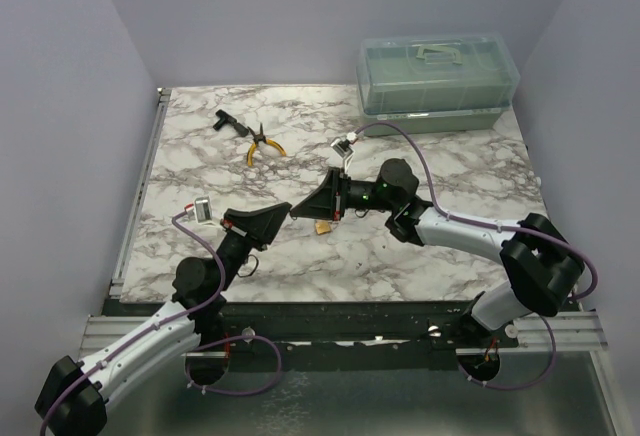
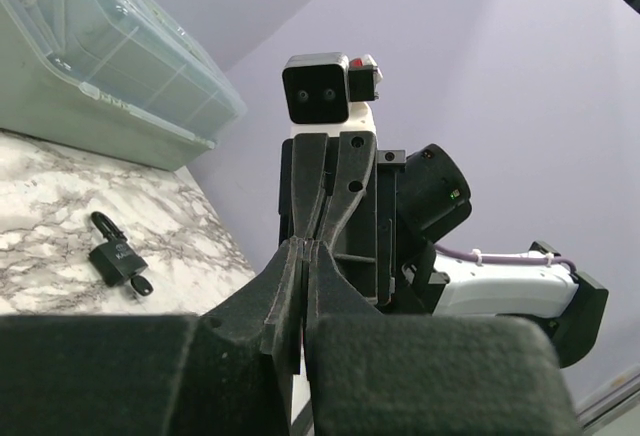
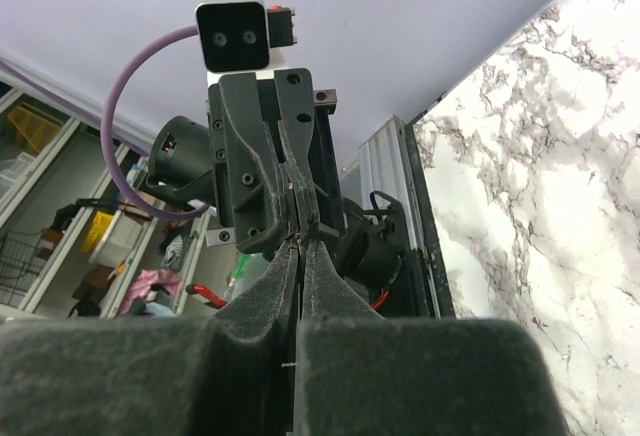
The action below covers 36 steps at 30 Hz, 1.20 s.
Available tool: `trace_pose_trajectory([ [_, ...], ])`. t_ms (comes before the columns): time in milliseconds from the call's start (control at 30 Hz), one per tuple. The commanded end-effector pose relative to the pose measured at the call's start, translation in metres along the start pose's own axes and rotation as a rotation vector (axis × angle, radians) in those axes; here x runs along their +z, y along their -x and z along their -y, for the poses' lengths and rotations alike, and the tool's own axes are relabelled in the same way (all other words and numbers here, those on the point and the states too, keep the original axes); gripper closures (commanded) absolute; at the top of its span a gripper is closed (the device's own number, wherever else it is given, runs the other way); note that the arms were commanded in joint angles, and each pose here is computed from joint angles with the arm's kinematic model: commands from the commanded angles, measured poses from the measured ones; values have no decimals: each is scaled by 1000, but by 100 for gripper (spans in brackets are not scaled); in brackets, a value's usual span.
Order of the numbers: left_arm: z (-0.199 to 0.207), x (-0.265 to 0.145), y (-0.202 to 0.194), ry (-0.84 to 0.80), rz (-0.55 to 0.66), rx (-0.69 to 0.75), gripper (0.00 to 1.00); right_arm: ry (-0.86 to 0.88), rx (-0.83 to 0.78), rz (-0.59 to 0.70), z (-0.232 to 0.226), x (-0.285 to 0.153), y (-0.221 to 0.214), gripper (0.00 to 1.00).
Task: Unlock with the key
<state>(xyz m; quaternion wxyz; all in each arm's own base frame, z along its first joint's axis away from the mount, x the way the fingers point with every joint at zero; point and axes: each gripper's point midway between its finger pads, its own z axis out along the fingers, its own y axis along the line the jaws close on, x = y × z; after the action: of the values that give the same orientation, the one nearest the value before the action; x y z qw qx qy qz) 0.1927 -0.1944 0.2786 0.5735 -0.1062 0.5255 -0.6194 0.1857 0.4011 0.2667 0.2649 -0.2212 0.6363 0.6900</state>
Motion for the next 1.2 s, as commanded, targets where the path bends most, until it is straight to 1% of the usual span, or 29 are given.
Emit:
trace_pose_trajectory([
  [0, -8, -5, 2, 19, 24, -8, 88, -24, -45, 26, -4, 4, 10, 100],
  [33, -7, -6, 2, 17, 24, -8, 81, -43, -44, 28, -1, 3, 10, 100],
  [67, -7, -6, 1, 15, 21, -7, 70, -63, -43, 30, 1, 1, 10, 100],
  [167, -9, -9, -3, 28, -7, -6, 47, -118, -42, 41, 8, -6, 7, 100],
  [233, -12, -12, -6, 50, -23, -4, 36, -161, -41, 46, 14, -11, 3, 100],
  [300, -19, -15, -10, 87, -47, 4, 29, -209, -47, 49, 21, -17, 1, 100],
  [433, -29, -18, -10, 184, -87, 54, 24, -344, -56, 62, 37, -34, -2, 100],
  [567, -49, -22, -8, 353, -139, 116, 22, -542, -78, 96, 59, -60, 1, 100],
  [667, -62, -25, -10, 465, -174, 128, 21, -706, -111, 133, 71, -88, 7, 100],
  [767, -73, -24, -15, 553, -218, 124, 15, -875, -133, 166, 83, -120, 10, 100],
  [800, -77, -23, -17, 587, -236, 125, 14, -920, -137, 175, 86, -130, 10, 100],
  [967, -109, -18, -39, 808, -382, 154, 15, -1139, -111, 214, 101, -175, 7, 100],
  [1067, -132, -16, -53, 967, -472, 176, 18, -1207, -86, 225, 106, -191, 0, 100],
  [1167, -146, -9, -67, 1050, -561, 199, 20, -1245, -67, 236, 109, -203, -6, 100],
])
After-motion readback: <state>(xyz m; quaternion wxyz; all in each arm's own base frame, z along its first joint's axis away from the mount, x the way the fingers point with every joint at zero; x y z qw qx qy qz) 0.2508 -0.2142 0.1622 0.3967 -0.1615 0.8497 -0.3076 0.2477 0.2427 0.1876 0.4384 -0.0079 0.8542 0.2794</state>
